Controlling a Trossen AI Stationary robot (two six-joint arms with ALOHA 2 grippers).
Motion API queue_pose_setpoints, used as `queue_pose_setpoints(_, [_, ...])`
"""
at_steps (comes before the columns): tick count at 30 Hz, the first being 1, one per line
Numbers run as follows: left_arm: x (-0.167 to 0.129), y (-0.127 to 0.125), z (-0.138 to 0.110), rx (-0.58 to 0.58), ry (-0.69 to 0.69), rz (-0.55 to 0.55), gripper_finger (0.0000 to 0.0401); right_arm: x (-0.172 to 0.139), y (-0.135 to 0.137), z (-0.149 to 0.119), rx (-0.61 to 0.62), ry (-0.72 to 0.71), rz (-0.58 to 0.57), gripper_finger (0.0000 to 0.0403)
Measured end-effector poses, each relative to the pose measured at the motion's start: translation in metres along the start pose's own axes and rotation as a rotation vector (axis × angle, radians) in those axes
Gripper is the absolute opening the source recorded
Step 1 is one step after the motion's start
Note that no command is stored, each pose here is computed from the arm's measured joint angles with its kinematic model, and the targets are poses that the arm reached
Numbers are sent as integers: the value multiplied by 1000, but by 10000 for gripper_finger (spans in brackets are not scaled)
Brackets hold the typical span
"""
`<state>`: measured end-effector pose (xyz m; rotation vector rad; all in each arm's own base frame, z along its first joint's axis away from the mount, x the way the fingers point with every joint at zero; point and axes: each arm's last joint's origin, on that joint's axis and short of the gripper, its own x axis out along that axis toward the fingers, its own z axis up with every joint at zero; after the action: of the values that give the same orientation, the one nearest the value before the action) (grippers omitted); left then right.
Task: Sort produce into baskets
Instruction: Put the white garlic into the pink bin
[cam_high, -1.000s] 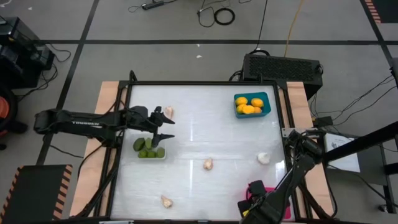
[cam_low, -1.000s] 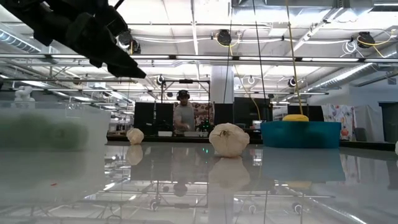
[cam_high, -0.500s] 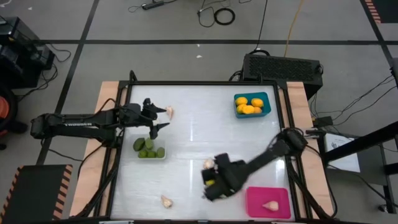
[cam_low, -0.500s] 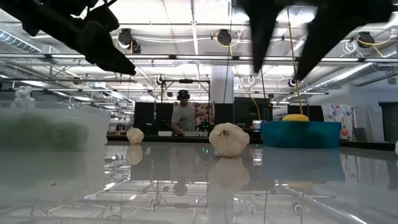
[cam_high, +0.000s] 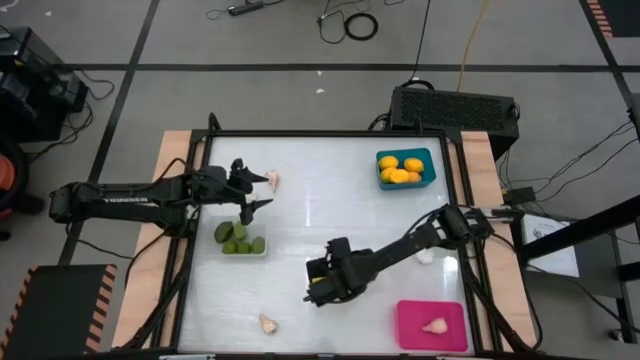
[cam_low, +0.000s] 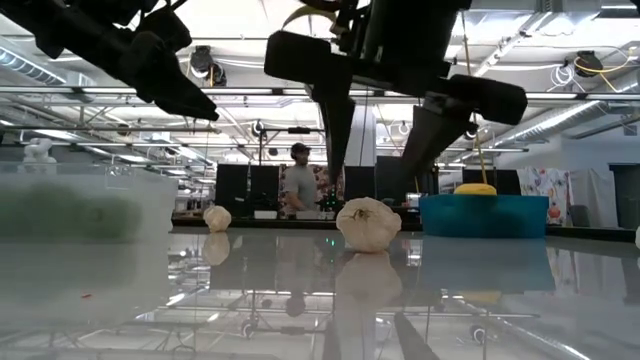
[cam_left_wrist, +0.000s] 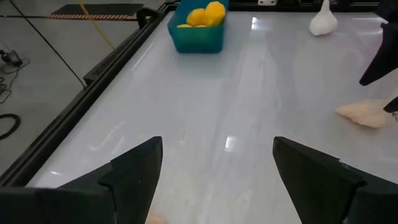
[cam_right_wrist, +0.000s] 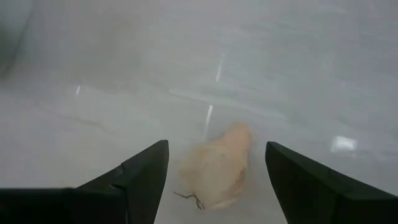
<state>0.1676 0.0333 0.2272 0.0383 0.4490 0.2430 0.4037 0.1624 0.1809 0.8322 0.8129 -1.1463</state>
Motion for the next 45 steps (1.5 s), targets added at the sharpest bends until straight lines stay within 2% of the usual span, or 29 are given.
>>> queue_pose_setpoints(2, [0,0,-1,2,6,-1,312,0,3,0,-15,-32,35,260])
queue_pose_setpoints(5, [0,0,-2,6,23,-2,312,-2,15,-2,-97,-69,158,260])
queue_pose_setpoints(7, [0,0,-3,8,29,-2,312,-7,28,-7,-213,-74,280,260])
queue_pose_setpoints(13, [0,0,-4,6,38,-5,312,-15,73,-30,-628,-171,744,260])
queue_pose_setpoints(16, [0,0,-6,7,62,-7,312,-11,82,-41,-718,-180,869,260])
queue_pose_setpoints(22, [0,0,-6,2,62,-7,312,5,85,-59,-688,-126,925,260])
queue_pose_setpoints(26, [0,0,-6,1,62,-7,312,-6,87,-72,-700,-152,1011,254])
queue_pose_setpoints(30, [0,0,-6,1,62,-7,312,-20,86,-80,-790,-236,1029,244])
queue_pose_setpoints(35, [0,0,-6,1,62,-8,312,-22,85,-83,-919,-330,1007,236])
queue_pose_setpoints(39, [0,-1,-6,0,62,-16,312,-8,88,-92,-989,-373,1019,236])
queue_pose_setpoints(45, [0,-1,-6,0,58,-18,312,20,95,-100,-1038,-404,1102,243])
